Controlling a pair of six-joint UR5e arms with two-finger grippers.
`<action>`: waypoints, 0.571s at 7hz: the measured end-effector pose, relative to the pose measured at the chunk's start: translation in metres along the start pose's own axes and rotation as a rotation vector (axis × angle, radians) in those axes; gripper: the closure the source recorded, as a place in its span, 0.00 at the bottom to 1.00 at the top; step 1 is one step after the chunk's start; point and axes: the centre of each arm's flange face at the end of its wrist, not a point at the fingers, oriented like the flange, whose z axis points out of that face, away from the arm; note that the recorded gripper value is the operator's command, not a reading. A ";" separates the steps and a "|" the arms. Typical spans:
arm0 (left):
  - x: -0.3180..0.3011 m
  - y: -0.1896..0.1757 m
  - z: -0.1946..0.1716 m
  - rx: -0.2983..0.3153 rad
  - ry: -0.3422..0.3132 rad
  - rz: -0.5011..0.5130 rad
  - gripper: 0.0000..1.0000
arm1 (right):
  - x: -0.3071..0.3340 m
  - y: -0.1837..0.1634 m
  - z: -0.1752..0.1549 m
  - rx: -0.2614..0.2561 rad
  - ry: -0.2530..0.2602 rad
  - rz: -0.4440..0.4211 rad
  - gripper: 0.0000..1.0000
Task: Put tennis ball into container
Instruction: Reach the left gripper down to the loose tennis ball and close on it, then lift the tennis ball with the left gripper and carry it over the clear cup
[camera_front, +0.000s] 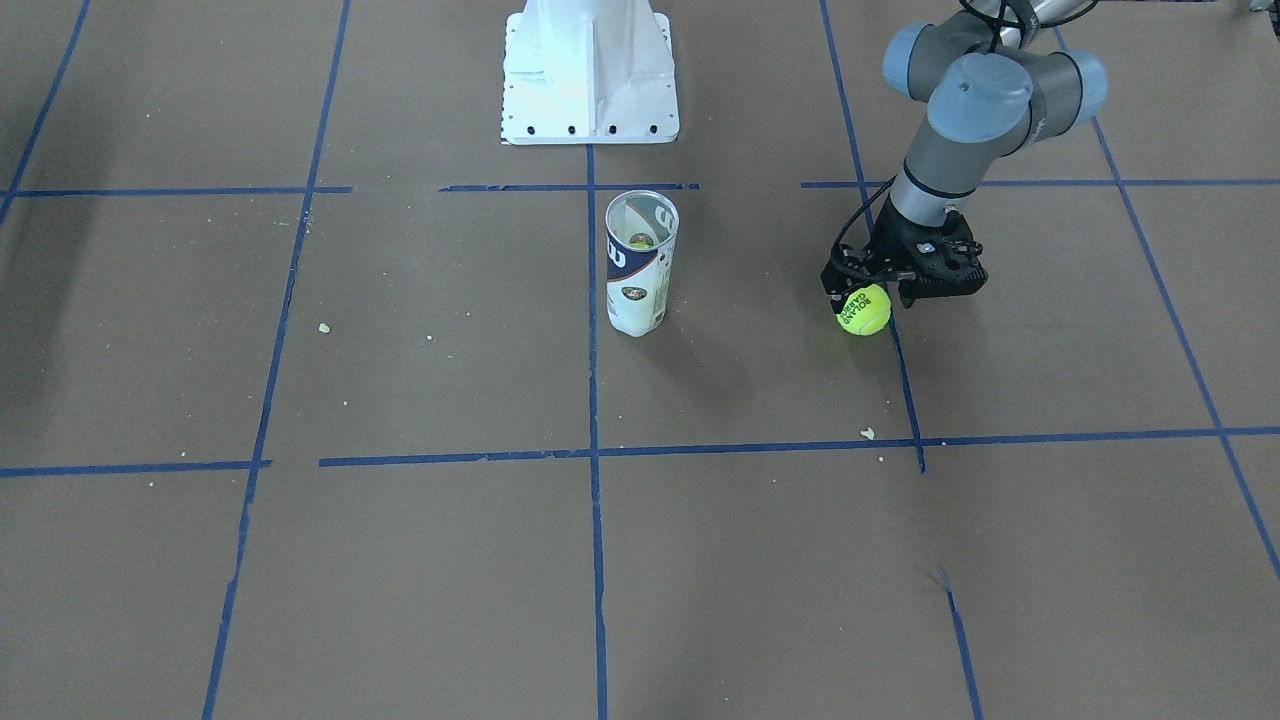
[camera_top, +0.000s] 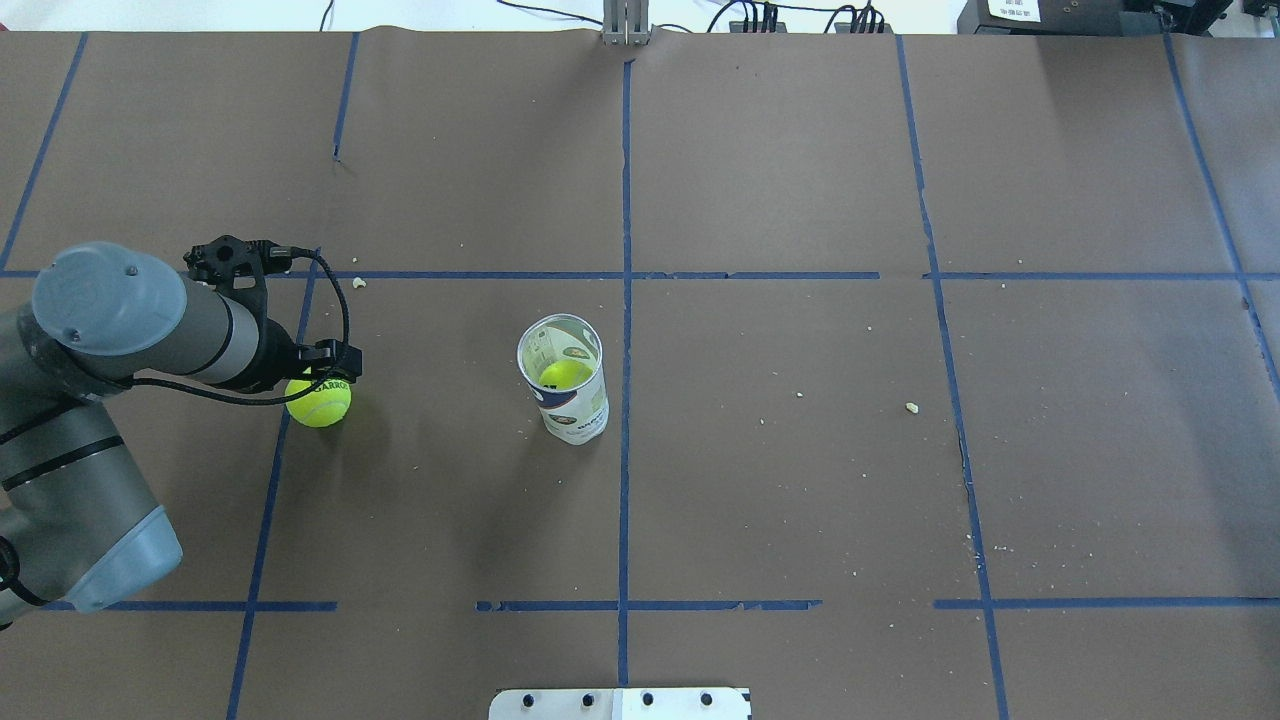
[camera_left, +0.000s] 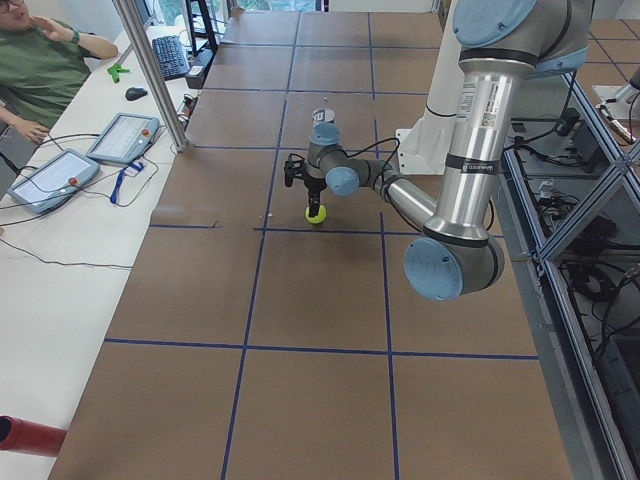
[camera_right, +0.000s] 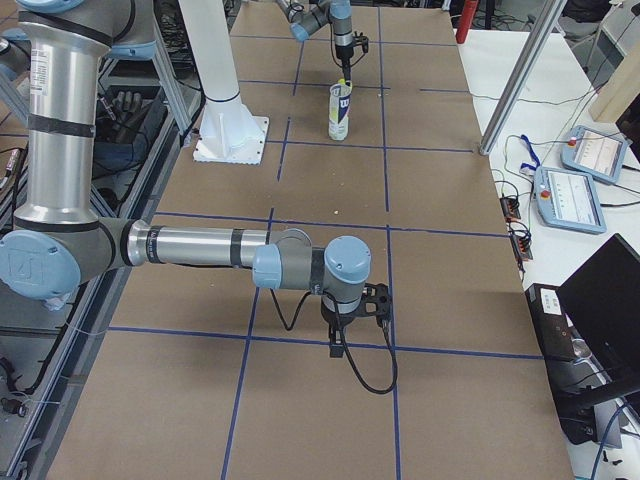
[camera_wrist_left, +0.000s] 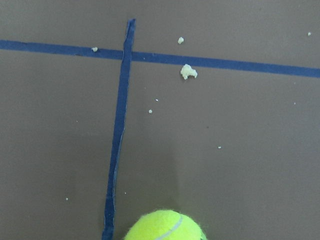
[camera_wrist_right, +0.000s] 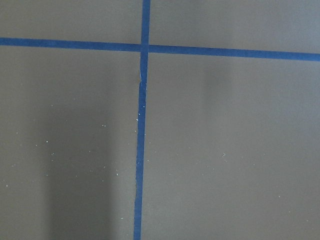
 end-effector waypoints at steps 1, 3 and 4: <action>-0.001 0.002 0.006 -0.007 -0.009 0.000 0.00 | 0.000 0.000 0.000 0.000 0.000 0.000 0.00; -0.003 0.009 0.022 -0.027 -0.030 0.005 0.00 | 0.000 0.000 0.000 0.000 0.000 0.000 0.00; -0.002 0.012 0.028 -0.035 -0.037 0.010 0.21 | 0.000 0.000 0.000 0.001 0.000 0.000 0.00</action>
